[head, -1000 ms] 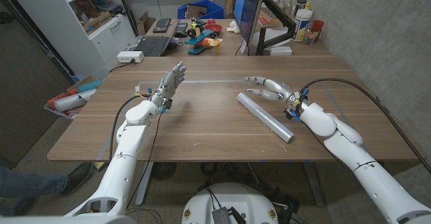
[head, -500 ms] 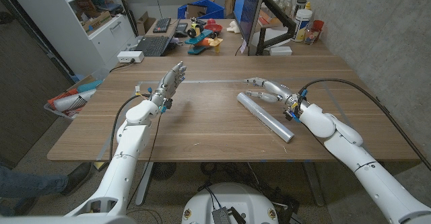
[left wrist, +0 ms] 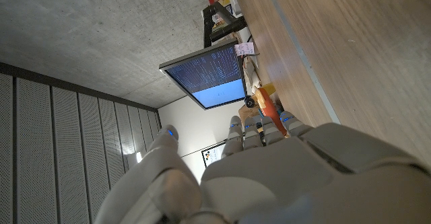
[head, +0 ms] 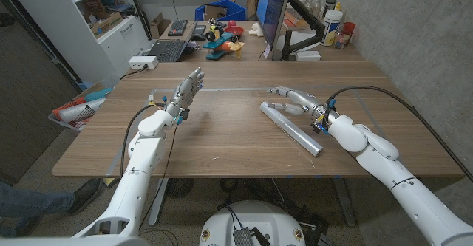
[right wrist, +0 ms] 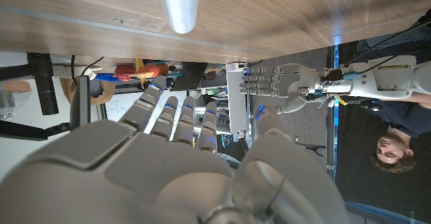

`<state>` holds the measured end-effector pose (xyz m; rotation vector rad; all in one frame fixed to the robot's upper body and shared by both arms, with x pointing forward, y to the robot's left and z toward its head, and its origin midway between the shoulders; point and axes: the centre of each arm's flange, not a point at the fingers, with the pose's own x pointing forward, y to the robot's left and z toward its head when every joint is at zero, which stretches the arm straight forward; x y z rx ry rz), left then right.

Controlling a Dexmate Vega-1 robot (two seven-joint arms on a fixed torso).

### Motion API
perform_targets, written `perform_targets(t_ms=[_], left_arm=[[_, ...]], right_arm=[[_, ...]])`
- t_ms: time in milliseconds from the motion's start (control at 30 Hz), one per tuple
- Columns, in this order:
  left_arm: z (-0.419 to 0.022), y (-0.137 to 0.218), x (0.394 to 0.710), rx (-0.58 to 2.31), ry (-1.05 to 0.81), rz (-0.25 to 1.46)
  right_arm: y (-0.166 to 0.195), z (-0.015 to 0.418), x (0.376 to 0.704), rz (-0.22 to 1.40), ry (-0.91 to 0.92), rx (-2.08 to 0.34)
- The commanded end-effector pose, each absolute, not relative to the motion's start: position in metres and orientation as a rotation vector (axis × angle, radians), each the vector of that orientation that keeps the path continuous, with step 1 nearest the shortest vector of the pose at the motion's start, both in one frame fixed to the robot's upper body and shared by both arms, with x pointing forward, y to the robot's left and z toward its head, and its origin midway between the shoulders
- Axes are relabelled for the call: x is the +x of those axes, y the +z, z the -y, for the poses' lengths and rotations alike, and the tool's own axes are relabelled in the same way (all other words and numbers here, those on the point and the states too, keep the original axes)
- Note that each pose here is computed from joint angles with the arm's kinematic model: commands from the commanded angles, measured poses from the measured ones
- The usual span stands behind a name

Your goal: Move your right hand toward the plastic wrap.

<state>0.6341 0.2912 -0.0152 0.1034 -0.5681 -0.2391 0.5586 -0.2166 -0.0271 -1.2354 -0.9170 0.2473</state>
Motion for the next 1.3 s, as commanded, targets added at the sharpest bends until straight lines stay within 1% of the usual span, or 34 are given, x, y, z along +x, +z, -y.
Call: perform_targets(t_ms=[33, 1300], left_arm=[[-0.290, -0.017, 0.633, 0.101, -0.241, 0.566], [-0.291, -0.022, 0.638, 0.103, -0.240, 0.552]], right_arm=[[-0.029, 0.214, 0.558, 0.906, 0.239, -1.311], [-0.041, 0.208, 0.561, 0.843, 0.207, -1.504]])
